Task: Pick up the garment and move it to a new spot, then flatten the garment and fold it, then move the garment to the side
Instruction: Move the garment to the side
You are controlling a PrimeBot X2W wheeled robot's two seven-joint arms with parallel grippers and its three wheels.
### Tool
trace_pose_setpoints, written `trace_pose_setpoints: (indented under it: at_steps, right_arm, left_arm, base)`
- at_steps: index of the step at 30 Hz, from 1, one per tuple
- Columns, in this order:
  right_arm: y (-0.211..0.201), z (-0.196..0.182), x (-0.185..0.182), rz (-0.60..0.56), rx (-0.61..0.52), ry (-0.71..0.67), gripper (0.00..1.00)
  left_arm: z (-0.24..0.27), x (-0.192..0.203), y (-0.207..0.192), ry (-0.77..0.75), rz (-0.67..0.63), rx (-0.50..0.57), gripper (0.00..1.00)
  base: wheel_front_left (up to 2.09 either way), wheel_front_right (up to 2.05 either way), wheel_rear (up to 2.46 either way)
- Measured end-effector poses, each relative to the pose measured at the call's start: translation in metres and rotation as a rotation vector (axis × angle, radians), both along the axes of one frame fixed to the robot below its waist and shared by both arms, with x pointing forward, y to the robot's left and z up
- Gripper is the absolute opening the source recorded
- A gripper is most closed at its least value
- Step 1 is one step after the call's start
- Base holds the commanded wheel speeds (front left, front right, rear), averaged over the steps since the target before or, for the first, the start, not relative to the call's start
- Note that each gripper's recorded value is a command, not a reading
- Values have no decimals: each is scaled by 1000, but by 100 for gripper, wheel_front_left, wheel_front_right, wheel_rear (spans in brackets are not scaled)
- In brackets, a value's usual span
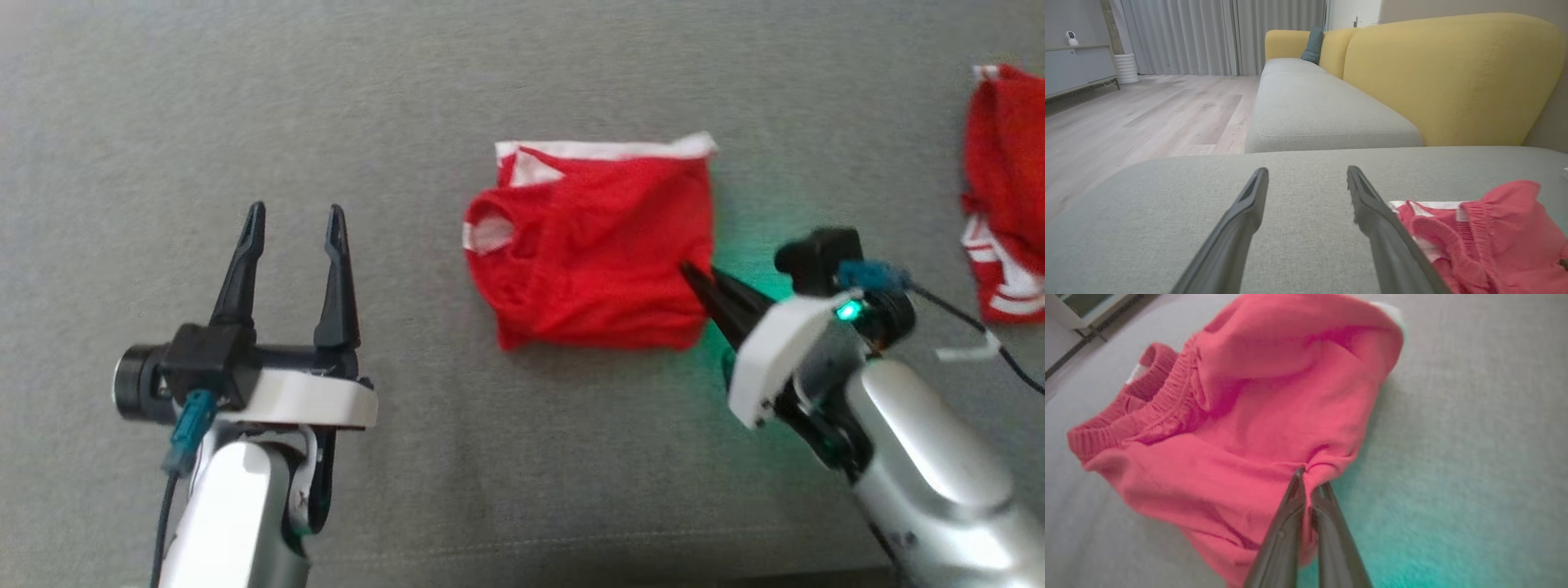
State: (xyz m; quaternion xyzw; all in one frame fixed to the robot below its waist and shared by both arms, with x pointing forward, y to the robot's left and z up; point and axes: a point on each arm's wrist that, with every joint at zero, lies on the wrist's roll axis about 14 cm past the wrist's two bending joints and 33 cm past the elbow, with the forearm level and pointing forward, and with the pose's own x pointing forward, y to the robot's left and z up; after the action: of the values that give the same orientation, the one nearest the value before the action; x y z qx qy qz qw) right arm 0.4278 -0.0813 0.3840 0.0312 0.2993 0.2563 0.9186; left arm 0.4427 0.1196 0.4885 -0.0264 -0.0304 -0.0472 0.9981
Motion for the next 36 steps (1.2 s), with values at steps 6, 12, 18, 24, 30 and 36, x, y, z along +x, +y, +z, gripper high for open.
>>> trace_pose_setpoints:
  at_steps: [6, 12, 18, 24, 30, 36]
  right_arm:
    - [-53, -4, -29, -70, -91, 34, 0]
    - [-95, 11, -35, -166, -131, 7, 0]
    - [-129, 22, -23, -234, -176, -26, 0]
    - [-181, 63, 28, -313, -252, -157, 0]
    - [-247, 56, 33, -430, -349, -117, 0]
    - [-308, 58, 36, -550, -451, -120, 0]
  left_arm:
    - [-1, 6, -25, -5, -75, -8, 100]
    - [-2, 12, -54, -11, -155, -21, 100]
    - [-13, 19, -74, 4, -216, -29, 100]
    - [-23, 33, -88, 6, -262, -29, 100]
    - [-32, 45, -98, 9, -289, -38, 100]
    - [-44, 52, -102, 24, -301, -43, 100]
  base:
    - [0, 0, 0]
    - [0, 0, 0]
    - [0, 0, 0]
    - [0, 0, 0]
    - [0, 0, 0]
    - [0, 0, 0]
